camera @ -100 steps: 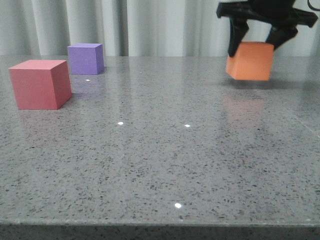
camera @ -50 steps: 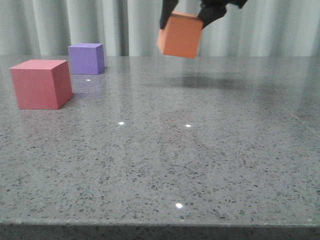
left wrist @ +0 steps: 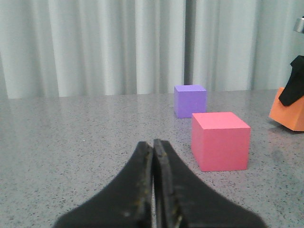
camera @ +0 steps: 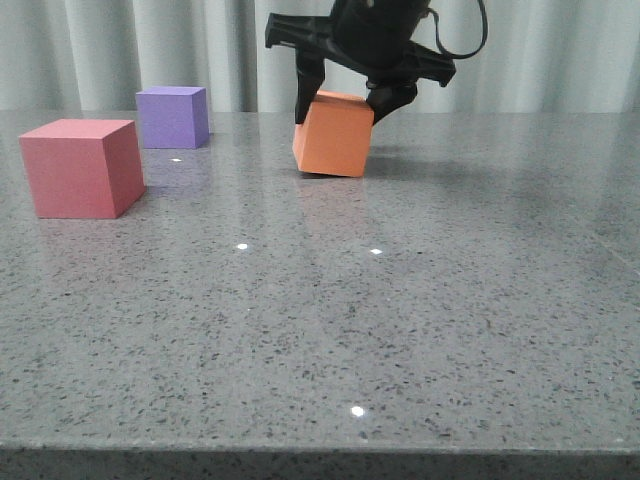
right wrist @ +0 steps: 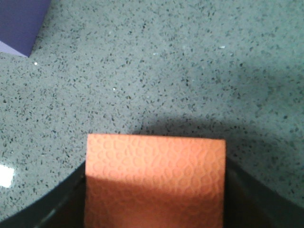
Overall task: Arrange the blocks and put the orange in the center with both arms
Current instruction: 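Lift the orange cube and carry it toward the table's middle, then set the orange cube down, open and raise the right gripper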
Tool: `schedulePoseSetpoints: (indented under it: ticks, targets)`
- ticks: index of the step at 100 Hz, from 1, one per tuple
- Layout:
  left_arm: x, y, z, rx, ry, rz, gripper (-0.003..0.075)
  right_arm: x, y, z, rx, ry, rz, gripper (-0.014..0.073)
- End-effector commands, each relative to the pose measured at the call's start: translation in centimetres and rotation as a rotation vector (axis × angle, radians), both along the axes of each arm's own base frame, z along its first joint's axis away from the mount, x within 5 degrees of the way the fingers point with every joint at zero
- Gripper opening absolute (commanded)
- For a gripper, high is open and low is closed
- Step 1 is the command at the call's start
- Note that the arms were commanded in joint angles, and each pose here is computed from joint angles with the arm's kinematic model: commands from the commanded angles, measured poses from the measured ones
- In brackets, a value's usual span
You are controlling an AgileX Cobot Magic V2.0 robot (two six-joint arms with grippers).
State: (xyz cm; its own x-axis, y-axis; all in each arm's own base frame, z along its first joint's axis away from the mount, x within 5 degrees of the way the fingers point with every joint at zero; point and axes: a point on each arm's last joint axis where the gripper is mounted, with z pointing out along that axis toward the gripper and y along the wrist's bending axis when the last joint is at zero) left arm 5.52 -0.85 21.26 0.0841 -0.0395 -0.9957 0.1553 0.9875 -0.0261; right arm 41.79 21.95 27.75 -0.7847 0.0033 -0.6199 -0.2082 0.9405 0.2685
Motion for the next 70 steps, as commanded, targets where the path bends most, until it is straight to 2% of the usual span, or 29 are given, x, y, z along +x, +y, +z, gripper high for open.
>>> schedulePoseSetpoints:
  ticks: [1, 13, 20, 44, 61, 70]
  targets:
    - [-0.2, -0.1, -0.5, -0.007, -0.072, -0.007, -0.002, -0.5, -0.1, 4.1, 0.085, -0.116, -0.007, 0.0455]
    - [-0.2, -0.1, -0.5, -0.007, -0.072, -0.007, -0.002, -0.6, 0.2, 4.2, 0.09, -0.124, -0.001, 0.058]
    - [-0.2, -0.1, -0.5, -0.007, -0.072, -0.007, -0.002, -0.6, 0.1, 4.3, 0.091, -0.124, -0.001, 0.062]
    - [-0.2, -0.1, -0.5, -0.007, -0.072, -0.007, -0.002, -1.2, -0.8, 5.7, 0.088, -0.124, -0.011, 0.0625]
    - [-0.2, -0.1, -0.5, -0.007, -0.072, -0.007, -0.002, -2.5, -3.1, 9.4, 0.089, -0.194, -0.026, 0.0625]
    - [-0.2, -0.1, -0.5, -0.007, -0.072, -0.007, -0.002, -3.4, -4.8, 11.7, 0.052, -0.248, -0.028, 0.0624]
